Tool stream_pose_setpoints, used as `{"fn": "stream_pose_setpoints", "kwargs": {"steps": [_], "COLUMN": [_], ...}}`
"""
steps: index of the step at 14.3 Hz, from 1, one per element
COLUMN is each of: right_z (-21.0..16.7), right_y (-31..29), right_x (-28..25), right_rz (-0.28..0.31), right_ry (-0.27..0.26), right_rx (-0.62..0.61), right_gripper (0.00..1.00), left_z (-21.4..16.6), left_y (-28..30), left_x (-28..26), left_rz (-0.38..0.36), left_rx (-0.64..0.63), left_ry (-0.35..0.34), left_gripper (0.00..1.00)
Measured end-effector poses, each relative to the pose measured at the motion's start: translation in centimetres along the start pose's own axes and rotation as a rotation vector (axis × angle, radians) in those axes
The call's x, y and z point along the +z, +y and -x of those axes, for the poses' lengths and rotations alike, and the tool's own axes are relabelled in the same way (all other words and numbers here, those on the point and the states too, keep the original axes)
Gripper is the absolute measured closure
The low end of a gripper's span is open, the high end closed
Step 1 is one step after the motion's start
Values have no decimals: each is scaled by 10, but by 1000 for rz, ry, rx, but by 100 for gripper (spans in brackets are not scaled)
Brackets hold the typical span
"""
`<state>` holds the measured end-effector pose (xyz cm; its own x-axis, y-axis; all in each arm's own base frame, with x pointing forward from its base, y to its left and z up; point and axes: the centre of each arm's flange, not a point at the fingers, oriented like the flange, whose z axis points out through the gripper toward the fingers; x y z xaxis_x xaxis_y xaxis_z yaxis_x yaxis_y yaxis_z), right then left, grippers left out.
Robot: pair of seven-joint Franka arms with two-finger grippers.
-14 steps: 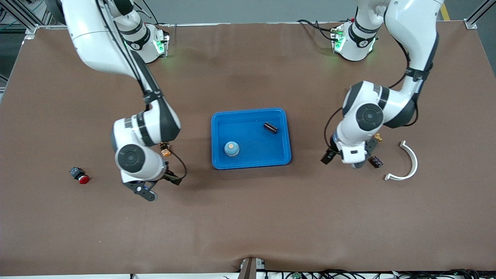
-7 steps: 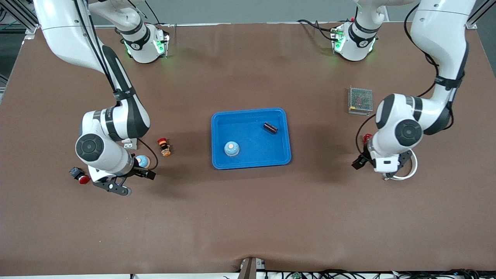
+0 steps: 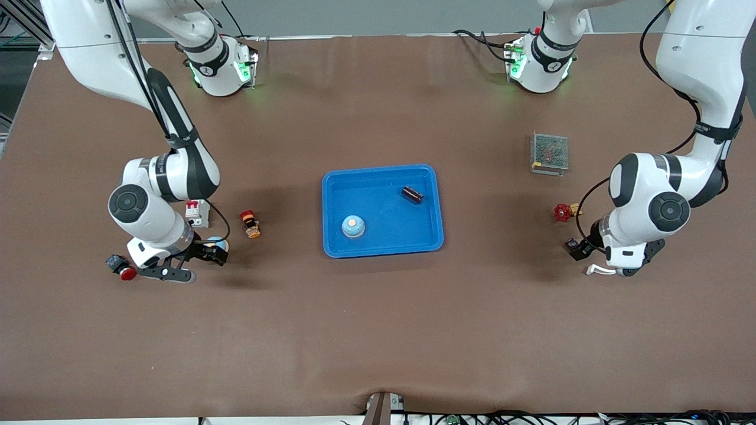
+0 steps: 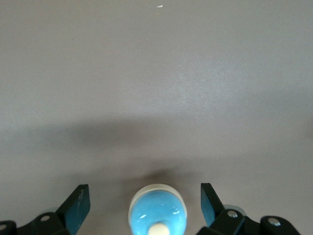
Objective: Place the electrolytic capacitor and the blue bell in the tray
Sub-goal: 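Move the right gripper to the second bell while the left gripper reaches the capacitor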
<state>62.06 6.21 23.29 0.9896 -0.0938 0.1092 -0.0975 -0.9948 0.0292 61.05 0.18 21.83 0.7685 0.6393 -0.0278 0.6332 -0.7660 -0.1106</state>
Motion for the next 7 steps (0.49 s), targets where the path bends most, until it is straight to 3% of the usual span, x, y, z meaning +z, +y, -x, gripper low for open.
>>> {"fn": "stream_pose_setpoints", "kwargs": {"steps": [3,5,6,7], "right_z": [10,18,24,30], "right_y": [6,6,6,7], "right_x": [7,14,19,24], "right_rz": [-4,-12,-15,-16], "right_ry": [13,38,46,46], "right_rx": [-33,-40,-42,-43], "right_gripper": [0,0,0,0], "left_z": [0,2,2,3], "left_y": [4,6,6,6], "left_x": [14,22,26,29], "left_rz": [18,16,13,11], "left_rx": [3,3,3,4], "left_ry": [4,-5,-10,-14], "left_gripper": [14,29,29,36]}}
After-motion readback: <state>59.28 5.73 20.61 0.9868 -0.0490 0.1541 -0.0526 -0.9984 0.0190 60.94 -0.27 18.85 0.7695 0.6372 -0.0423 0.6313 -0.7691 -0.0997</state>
